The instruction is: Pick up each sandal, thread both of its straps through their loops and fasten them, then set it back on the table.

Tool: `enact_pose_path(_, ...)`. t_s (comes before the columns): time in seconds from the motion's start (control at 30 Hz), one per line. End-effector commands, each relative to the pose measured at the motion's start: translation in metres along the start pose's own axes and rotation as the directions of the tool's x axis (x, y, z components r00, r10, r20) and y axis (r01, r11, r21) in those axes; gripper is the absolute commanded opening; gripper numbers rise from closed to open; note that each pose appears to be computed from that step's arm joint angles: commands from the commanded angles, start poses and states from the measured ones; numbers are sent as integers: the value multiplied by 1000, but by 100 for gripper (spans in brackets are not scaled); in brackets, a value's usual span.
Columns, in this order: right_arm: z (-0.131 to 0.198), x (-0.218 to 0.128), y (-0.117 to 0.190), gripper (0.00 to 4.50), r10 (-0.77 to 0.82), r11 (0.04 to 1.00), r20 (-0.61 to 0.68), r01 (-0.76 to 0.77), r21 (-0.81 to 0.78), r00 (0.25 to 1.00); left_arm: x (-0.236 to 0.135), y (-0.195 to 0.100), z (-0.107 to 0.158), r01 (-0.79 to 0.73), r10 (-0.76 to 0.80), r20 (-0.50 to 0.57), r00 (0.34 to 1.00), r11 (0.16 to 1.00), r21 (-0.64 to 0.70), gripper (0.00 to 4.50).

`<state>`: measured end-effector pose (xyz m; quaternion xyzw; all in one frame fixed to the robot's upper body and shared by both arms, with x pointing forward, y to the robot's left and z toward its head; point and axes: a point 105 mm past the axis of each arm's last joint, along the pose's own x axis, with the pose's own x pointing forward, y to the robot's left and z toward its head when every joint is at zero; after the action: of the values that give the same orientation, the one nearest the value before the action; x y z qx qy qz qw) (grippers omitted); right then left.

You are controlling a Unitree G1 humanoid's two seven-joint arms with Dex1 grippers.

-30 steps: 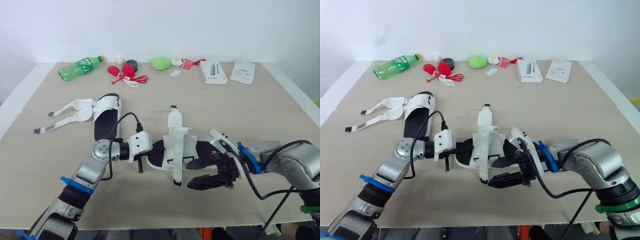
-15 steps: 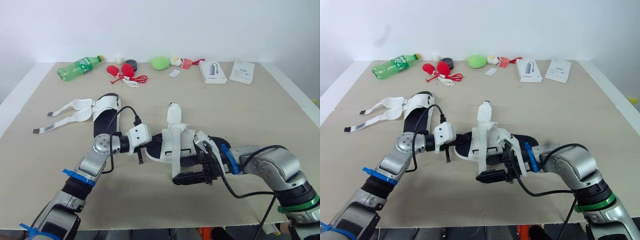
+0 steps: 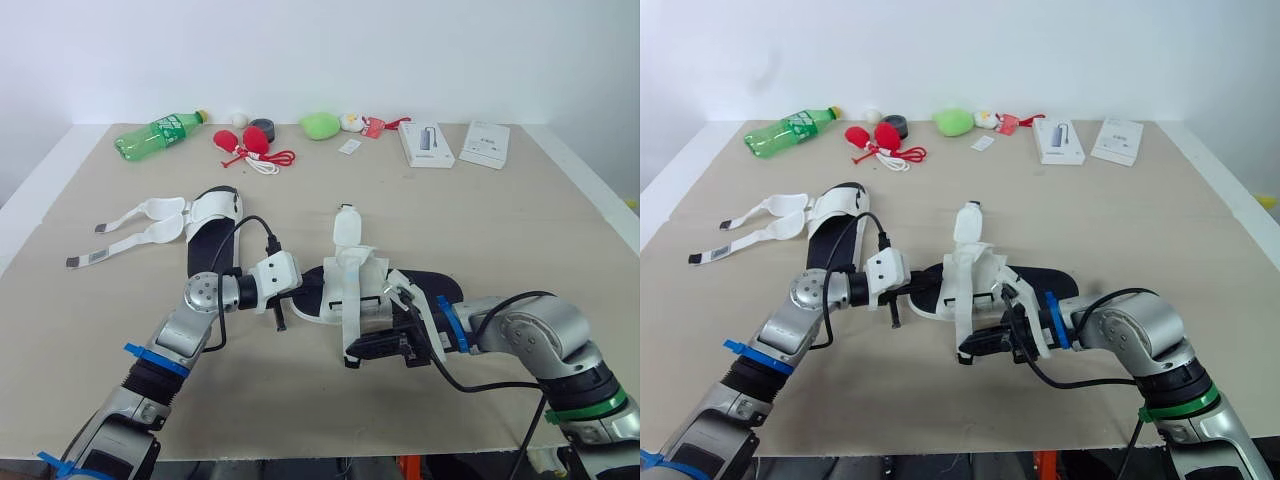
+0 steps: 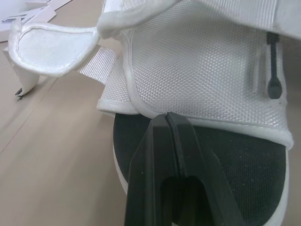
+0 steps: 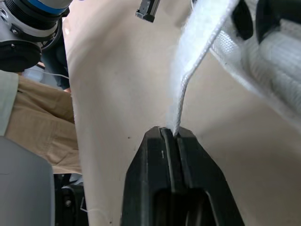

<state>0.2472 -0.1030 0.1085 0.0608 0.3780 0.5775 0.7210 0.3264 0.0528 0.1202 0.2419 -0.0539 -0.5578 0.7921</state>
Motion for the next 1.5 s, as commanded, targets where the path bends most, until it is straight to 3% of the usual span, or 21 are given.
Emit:
enact_pose_path(0.03, 15, -12, 8, 9, 29, 1000, 52, -30, 10, 998, 2, -2, 6, 9, -9, 15, 1000, 1000, 21, 0)
enact_pose_path(0.23, 76, -47, 28, 9, 122, 992, 170, -124, 4, 978, 2, -4, 4, 25, -26, 5, 1000, 999, 36, 0)
enact_pose_path(0.37, 104, -55, 10, 9, 29, 999, 204, -32, 10, 978, 5, -3, 4, 24, -25, 11, 1000, 999, 37, 0)
enact_pose_path(0.7, 94, -55, -17, 9, -60, 996, 108, 52, 76, 992, 6, -4, 3, 20, -21, 17, 1000, 999, 35, 0)
enact_pose_path(1.17, 76, -57, -12, 9, 3, 966, 52, -17, 258, 999, 5, -4, 2, 23, -24, 9, 1000, 999, 40, 0)
enact_pose_path(1.5, 68, -54, -27, 9, -62, 957, 35, 50, 285, 997, 5, -6, 0, 25, -25, 1, 1000, 999, 42, 0)
